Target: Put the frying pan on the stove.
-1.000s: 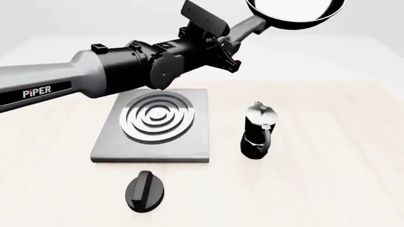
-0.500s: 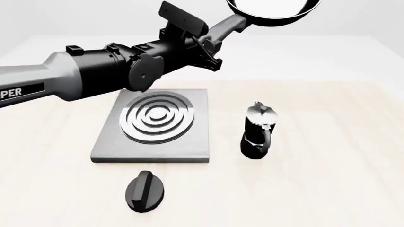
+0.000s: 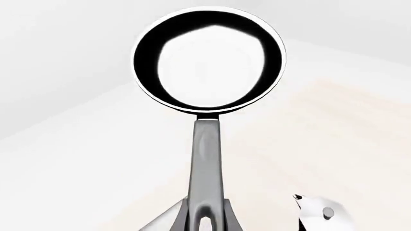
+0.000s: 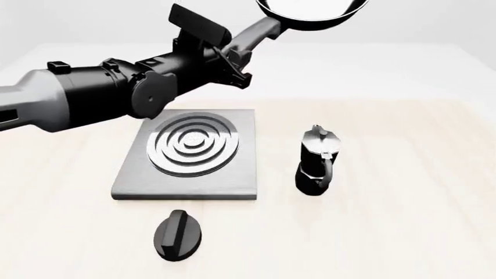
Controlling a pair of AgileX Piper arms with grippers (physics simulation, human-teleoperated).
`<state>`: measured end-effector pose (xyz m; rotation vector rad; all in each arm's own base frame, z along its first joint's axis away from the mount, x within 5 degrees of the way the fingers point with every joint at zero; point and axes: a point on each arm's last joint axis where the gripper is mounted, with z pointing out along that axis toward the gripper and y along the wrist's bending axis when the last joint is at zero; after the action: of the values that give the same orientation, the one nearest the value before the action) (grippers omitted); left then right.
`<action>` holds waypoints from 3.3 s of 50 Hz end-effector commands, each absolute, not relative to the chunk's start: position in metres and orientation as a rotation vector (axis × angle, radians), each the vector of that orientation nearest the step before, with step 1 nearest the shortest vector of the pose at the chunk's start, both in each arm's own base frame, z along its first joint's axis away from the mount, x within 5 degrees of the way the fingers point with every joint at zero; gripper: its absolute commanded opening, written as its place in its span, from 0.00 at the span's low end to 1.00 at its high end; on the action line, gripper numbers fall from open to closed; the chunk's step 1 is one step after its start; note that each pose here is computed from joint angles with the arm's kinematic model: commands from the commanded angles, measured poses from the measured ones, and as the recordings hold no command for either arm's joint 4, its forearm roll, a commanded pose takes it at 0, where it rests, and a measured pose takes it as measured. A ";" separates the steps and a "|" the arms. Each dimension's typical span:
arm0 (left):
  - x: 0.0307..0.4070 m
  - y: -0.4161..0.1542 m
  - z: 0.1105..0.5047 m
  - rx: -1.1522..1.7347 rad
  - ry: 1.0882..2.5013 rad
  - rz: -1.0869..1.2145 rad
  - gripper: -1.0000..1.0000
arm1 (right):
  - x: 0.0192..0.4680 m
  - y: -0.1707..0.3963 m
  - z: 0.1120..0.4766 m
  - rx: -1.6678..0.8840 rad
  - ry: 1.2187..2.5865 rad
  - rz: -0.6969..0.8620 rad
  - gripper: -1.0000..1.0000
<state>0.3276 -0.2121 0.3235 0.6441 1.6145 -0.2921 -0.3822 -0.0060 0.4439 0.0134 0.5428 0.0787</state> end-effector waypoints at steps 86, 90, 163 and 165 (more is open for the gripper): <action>0.244 -0.108 0.310 0.492 1.653 -0.187 0.00 | -0.375 -0.004 0.447 0.015 0.561 0.075 1.00; 0.239 -0.105 0.308 0.492 1.658 -0.183 0.00 | -0.375 -0.004 0.447 0.015 0.561 0.074 1.00; 0.151 -0.050 0.286 0.426 1.754 -0.121 0.00 | -0.367 -0.004 0.451 0.012 0.573 0.063 1.00; 0.148 -0.051 0.285 0.430 1.756 -0.126 0.00 | -0.367 -0.005 0.451 0.010 0.573 0.062 1.00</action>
<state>0.1560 -0.0529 0.2775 0.4558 1.7861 -0.1084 -0.3668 -0.0044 0.4513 0.0121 0.5723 0.0648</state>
